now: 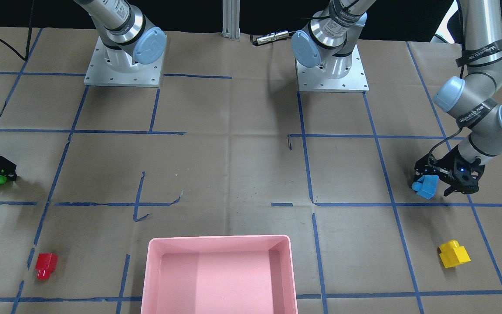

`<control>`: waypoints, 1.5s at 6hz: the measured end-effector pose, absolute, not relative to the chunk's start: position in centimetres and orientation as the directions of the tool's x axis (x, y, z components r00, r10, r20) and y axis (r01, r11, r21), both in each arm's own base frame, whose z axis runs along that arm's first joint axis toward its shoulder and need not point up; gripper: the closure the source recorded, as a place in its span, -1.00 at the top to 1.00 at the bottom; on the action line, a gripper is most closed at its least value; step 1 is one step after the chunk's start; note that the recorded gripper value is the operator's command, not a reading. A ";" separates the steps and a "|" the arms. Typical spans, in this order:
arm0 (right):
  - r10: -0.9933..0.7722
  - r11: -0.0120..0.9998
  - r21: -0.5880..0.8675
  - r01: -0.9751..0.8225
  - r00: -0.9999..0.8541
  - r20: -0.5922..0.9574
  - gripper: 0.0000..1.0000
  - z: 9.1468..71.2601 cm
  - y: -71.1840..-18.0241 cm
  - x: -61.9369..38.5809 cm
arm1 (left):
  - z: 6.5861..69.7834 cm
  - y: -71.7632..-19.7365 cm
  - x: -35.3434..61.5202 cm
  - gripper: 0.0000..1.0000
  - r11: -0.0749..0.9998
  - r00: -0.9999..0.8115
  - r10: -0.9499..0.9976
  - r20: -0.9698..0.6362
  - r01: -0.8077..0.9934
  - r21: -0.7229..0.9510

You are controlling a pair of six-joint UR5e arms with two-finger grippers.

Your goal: Put all blocks into box

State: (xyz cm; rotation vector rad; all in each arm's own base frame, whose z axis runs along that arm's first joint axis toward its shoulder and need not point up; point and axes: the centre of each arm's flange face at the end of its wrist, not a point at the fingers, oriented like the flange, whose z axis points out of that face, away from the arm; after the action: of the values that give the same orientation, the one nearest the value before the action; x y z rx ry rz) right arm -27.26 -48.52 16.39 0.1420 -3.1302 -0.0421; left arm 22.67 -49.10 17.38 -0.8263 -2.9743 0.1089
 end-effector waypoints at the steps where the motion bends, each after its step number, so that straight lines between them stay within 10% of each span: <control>1: -0.090 0.995 0.032 -0.090 -0.996 0.007 0.86 16.5 -48.4 -27.3 | 17.3 -49.0 22.6 0.84 0.854 -0.855 0.517 0.034 0.513 -0.081; 5: -0.085 0.995 0.056 -0.084 -0.996 0.015 -0.72 17.3 -47.9 -27.5 | 17.4 -49.0 22.7 -0.51 0.856 -0.857 0.515 0.031 0.511 -0.081; 9: -0.141 0.990 0.018 -0.140 -0.983 0.114 -0.89 26.7 -48.3 -26.3 | 19.8 -49.4 23.0 -1.00 0.858 -0.861 0.509 -0.010 0.508 -0.082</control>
State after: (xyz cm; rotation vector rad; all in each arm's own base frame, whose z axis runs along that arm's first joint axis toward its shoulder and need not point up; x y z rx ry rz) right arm -26.25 -48.33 26.66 0.2141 -3.0186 -0.0144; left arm 22.95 -49.42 19.79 -0.8253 -3.0163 0.1286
